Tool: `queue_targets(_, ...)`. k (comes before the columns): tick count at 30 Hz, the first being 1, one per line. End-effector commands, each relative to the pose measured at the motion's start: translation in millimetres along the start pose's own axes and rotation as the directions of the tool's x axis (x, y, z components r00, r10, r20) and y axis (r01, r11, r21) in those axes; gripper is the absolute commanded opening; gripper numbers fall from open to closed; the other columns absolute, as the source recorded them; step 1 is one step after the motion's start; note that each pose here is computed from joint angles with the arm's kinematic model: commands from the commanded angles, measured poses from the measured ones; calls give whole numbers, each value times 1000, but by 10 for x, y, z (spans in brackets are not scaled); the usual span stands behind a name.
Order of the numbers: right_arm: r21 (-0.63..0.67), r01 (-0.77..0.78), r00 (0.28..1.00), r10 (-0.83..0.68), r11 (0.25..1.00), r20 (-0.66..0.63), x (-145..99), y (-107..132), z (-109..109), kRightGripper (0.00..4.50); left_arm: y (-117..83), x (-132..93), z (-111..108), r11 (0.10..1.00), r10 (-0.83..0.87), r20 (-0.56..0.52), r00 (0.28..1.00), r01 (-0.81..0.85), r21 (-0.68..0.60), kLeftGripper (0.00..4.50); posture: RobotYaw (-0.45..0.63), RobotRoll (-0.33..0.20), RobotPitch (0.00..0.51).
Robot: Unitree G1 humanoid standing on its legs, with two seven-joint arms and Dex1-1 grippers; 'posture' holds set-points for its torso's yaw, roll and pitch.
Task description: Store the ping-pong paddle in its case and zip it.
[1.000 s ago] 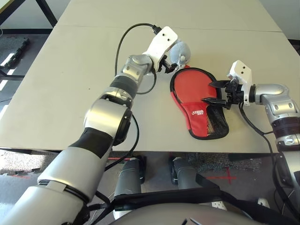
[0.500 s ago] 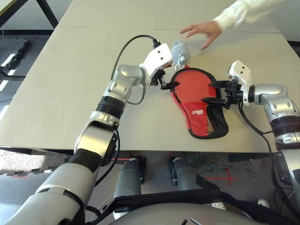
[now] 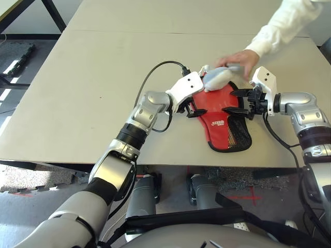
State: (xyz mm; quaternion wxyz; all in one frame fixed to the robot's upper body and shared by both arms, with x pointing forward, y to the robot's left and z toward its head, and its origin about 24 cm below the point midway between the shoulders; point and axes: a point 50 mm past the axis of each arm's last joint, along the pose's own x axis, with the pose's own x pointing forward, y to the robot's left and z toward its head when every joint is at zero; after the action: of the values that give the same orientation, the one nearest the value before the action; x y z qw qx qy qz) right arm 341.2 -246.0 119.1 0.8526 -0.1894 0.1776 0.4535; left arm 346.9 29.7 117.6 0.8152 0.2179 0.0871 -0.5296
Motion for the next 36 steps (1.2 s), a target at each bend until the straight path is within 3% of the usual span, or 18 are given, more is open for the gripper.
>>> queue_targets(1,67,9,992,-1,998,-128,-33,14,-242,4500,-65,46,-133,1000,-16,-61,998,15,-19,4449,-79,0,194)
queue_targets(10,79,65,994,-57,995,-96,-234,-185,-72,4500,-78,55,-178,1000,-6,-76,997,4,-28,4449,-78,0,191)
queue_targets(36,108,96,995,-91,989,-50,-248,-266,9,4500,-135,83,-196,1000,-26,-94,995,26,-8,4449,-74,0,186)
